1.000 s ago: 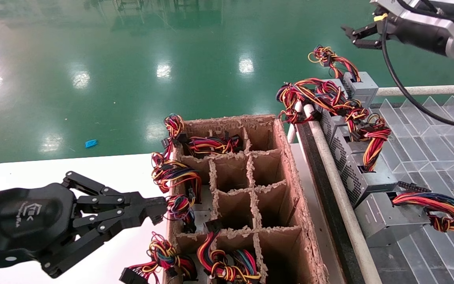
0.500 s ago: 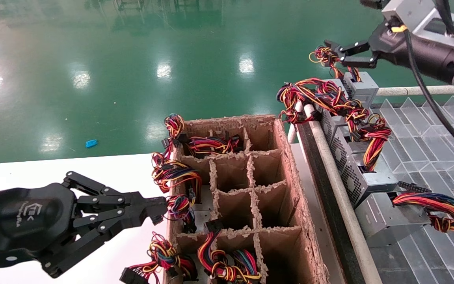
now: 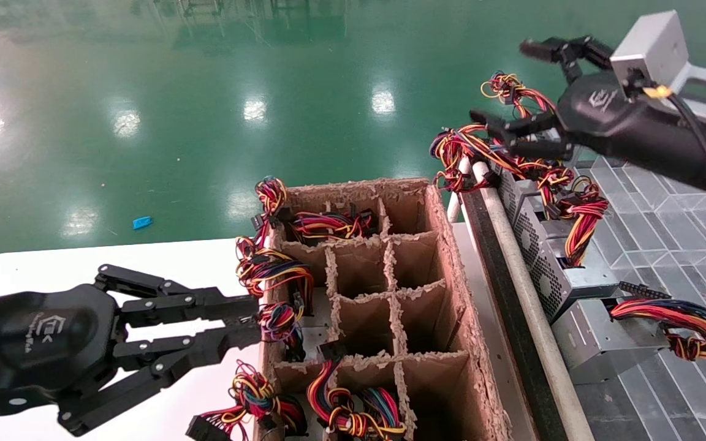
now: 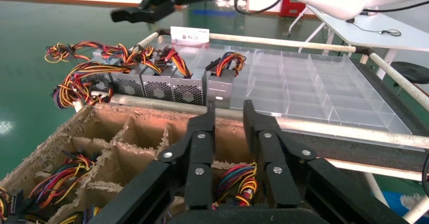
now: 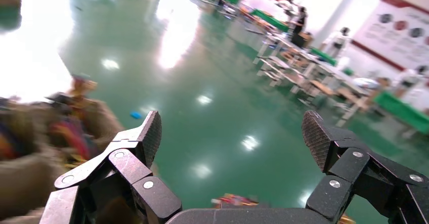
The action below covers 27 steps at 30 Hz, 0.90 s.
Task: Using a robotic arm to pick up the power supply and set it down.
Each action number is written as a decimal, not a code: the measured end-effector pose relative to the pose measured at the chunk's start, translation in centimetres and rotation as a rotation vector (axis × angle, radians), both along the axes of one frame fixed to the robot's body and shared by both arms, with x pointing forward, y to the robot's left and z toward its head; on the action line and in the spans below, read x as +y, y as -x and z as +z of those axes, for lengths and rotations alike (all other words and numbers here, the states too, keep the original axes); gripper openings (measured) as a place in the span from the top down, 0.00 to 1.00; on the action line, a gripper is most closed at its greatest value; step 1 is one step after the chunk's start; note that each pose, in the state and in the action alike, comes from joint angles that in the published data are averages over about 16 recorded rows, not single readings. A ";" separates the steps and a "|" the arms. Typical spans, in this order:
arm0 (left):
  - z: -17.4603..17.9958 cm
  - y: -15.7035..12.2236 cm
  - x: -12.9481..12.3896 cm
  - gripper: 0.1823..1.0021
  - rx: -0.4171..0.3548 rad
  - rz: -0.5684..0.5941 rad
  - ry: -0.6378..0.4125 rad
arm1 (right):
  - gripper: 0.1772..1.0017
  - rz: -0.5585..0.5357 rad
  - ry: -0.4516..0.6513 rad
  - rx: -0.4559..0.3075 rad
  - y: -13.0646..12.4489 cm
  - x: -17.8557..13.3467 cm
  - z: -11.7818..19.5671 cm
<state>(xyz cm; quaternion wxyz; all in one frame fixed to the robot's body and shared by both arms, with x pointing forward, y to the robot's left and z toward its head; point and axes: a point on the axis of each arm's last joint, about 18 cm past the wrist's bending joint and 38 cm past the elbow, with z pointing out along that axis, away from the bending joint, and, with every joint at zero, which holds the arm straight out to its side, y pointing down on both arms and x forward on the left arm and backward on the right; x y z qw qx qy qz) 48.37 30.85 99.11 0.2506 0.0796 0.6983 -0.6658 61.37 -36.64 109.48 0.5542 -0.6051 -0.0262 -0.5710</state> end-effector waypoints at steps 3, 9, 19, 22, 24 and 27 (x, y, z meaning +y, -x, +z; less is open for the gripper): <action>0.0 0.0 0.0 0.86 0.000 0.000 0.000 | 0.00 0.062 -0.001 0.033 1.2 0.7 -1.0; 0.0 0.0 0.0 0.75 0.000 0.000 0.000 | 0.00 0.188 0.006 0.110 3.8 2.1 -3.2; 0.0 0.0 0.0 0.48 0.000 0.000 0.000 | 0.00 0.402 0.041 0.274 8.9 4.5 -7.0; 0.0 0.0 0.0 0.39 0.000 0.000 0.000 | 0.00 0.463 0.055 0.327 10.5 5.2 -8.1; 0.0 0.0 0.0 0.33 0.000 0.000 0.000 | 0.00 0.501 0.066 0.362 11.6 5.6 -8.8; 0.0 0.0 0.0 0.27 0.000 0.000 0.000 | 0.00 0.549 0.082 0.406 12.9 6.1 -9.7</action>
